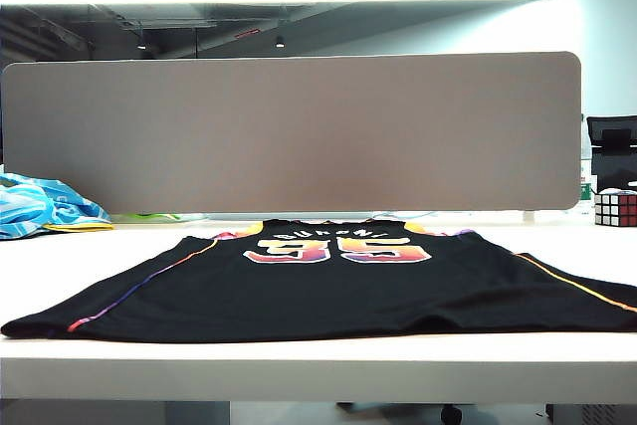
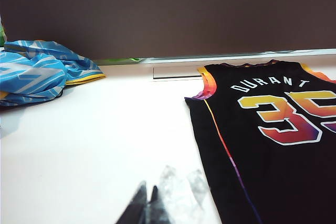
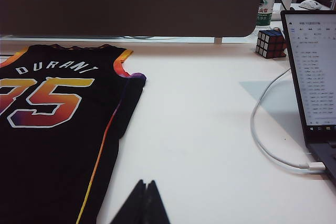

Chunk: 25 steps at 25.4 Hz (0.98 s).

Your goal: Fold the bottom side of the basketball jersey horizontally towards the center, about one-third of the way, and then fold the bottom of the basketball jersey up towards the top, creating a neat rectangle.

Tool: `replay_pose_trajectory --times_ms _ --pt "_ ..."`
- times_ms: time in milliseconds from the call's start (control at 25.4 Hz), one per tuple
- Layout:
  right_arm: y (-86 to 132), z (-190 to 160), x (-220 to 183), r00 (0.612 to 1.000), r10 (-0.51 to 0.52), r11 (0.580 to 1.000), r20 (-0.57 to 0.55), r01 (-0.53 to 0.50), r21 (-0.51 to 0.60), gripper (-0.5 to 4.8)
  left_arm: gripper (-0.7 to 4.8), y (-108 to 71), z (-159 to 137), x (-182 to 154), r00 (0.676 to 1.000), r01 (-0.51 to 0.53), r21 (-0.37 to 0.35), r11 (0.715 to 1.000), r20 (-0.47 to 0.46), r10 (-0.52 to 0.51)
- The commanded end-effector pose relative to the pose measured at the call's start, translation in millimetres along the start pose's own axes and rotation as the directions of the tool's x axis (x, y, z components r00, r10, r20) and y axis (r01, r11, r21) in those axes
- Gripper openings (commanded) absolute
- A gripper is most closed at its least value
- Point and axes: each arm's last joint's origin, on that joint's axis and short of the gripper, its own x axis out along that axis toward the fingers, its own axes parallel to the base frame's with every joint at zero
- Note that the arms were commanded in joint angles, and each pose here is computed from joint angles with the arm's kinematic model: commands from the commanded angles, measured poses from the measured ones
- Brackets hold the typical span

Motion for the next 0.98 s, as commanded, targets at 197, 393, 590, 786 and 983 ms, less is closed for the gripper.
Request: replay_pose_trajectory --times_ms 197,393,590,786,983 --pt "0 0 0 1.0 -0.005 1.0 0.013 0.005 0.003 -0.01 -0.04 0.4 4 0 0.999 -0.006 -0.009 1.0 0.033 0.006" --pt "0 0 0 1.0 -0.005 1.0 0.012 0.005 0.003 -0.01 -0.04 0.5 6 0 0.999 -0.006 -0.011 1.0 0.044 0.006" --pt "1 1 0 0.999 0.038 0.99 0.027 -0.041 0.138 -0.01 -0.05 -0.1 7 0 0.998 0.027 -0.242 0.97 0.054 -0.015" --pt "7 -1 0 0.968 0.251 0.883 0.001 -0.229 0.41 -0.03 -0.05 -2.0 3 0 0.997 0.053 -0.52 0.853 -0.026 -0.078" --pt "8 -7 2 0.953 0.268 0.817 -0.144 -0.146 0.558 -0.05 -0.05 -3.5 12 5 0.963 -0.036 -0.554 0.832 -0.241 -0.12"
